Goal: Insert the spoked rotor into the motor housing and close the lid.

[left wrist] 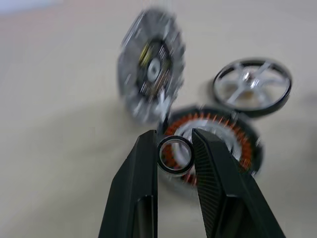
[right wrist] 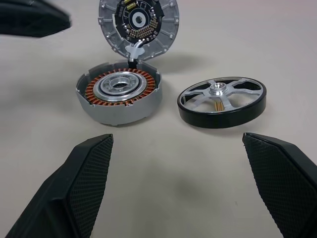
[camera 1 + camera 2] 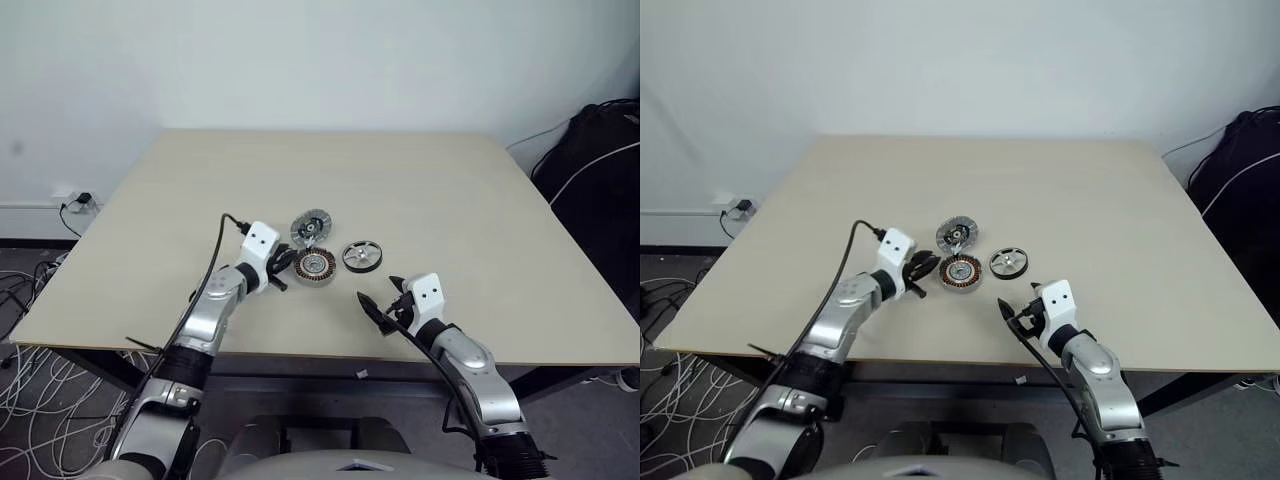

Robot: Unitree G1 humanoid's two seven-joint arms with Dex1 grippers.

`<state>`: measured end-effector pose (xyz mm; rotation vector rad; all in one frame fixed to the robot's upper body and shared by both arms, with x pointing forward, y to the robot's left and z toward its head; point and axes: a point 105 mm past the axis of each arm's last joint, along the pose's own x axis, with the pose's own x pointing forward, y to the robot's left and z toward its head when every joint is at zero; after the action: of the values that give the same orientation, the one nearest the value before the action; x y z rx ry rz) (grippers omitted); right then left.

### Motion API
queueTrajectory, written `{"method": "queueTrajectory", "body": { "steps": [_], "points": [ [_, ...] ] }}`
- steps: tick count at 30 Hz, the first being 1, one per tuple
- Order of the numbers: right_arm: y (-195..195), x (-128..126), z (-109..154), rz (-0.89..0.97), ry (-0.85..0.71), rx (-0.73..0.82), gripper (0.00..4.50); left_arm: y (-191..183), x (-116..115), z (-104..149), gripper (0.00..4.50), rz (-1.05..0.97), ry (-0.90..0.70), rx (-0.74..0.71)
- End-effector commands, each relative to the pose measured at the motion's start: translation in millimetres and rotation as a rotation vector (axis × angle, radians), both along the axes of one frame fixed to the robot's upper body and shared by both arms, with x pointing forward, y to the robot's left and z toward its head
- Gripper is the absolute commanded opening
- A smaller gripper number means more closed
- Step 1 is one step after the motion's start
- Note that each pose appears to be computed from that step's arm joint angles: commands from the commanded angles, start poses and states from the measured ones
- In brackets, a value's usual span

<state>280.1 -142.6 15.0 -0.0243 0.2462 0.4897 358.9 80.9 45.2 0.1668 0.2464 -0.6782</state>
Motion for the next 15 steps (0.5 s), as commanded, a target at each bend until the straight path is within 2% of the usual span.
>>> {"method": "queueTrajectory", "body": {
  "steps": [1, 15],
  "points": [
    [-0.3, 5.2, 11.5, -0.007, -0.051, 0.013, 4.5, -14.4, 6.0, 5.9, 0.68, -0.039, -0.033, 0.019],
    [-2.4, 5.5, 11.7, -0.024, -0.059, 0.011, 4.5, -46.3, 16.8, -18.0, 0.68, -0.085, -0.006, 0.103]
  ]
}}
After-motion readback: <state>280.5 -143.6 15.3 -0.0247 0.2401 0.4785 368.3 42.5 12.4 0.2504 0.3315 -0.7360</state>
